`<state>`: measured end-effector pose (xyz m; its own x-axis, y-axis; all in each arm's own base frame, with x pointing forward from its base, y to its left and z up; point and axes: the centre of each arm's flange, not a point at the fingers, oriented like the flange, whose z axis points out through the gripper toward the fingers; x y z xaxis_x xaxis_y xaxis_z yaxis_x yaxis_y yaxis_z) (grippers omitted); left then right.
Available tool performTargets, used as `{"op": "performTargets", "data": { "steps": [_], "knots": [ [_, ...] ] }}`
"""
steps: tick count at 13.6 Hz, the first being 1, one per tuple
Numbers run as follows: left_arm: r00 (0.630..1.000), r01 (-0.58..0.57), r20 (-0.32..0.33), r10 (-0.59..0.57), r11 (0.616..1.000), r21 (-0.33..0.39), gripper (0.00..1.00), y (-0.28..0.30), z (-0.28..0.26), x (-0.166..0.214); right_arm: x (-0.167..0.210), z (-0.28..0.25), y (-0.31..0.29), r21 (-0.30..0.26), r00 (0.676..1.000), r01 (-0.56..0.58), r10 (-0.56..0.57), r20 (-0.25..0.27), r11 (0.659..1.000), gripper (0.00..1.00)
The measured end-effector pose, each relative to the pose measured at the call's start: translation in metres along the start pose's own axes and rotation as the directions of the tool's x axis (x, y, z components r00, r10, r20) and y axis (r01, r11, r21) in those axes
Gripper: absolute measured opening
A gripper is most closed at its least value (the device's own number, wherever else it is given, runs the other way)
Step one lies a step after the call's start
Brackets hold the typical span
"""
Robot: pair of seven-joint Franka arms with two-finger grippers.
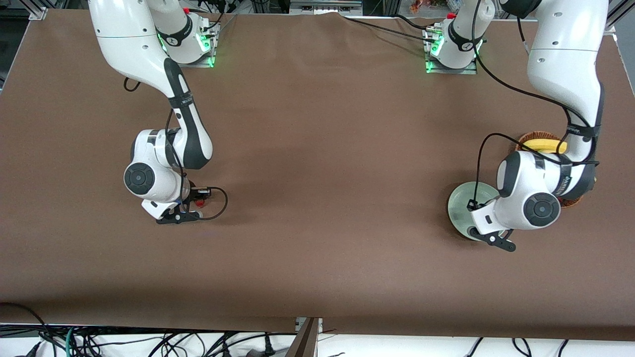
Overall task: Collect all strawberries into plate
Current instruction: 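Carry the strawberry onto the green plate and open the left gripper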
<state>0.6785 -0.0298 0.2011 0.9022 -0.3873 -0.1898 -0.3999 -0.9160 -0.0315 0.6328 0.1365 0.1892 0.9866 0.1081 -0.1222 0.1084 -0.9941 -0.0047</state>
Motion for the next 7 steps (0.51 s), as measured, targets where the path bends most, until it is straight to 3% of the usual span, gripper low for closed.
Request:
{"op": "performTargets", "data": {
  "steps": [2,4,5,7],
  "knots": [
    [1.0,-0.002,-0.013,0.002,1.0,0.0,0.32,0.002,0.017,-0.004,0.005,0.0,0.001,0.002,1.0,-0.005,0.005,-0.011,1.0,0.32],
    [1.0,0.001,-0.016,-0.001,1.0,-0.001,0.33,0.0,0.021,-0.005,0.011,0.003,0.006,0.005,1.0,-0.017,0.017,-0.017,1.0,0.51],
    [1.0,0.002,-0.018,-0.002,1.0,0.0,0.36,0.0,0.021,-0.005,0.013,0.005,0.008,0.004,1.0,-0.02,0.02,-0.02,1.0,0.55],
    [1.0,0.002,-0.02,-0.002,1.0,0.0,0.41,0.0,0.021,-0.005,0.018,0.008,0.008,0.003,0.999,-0.019,0.019,-0.027,1.0,0.56]
  ]
}}
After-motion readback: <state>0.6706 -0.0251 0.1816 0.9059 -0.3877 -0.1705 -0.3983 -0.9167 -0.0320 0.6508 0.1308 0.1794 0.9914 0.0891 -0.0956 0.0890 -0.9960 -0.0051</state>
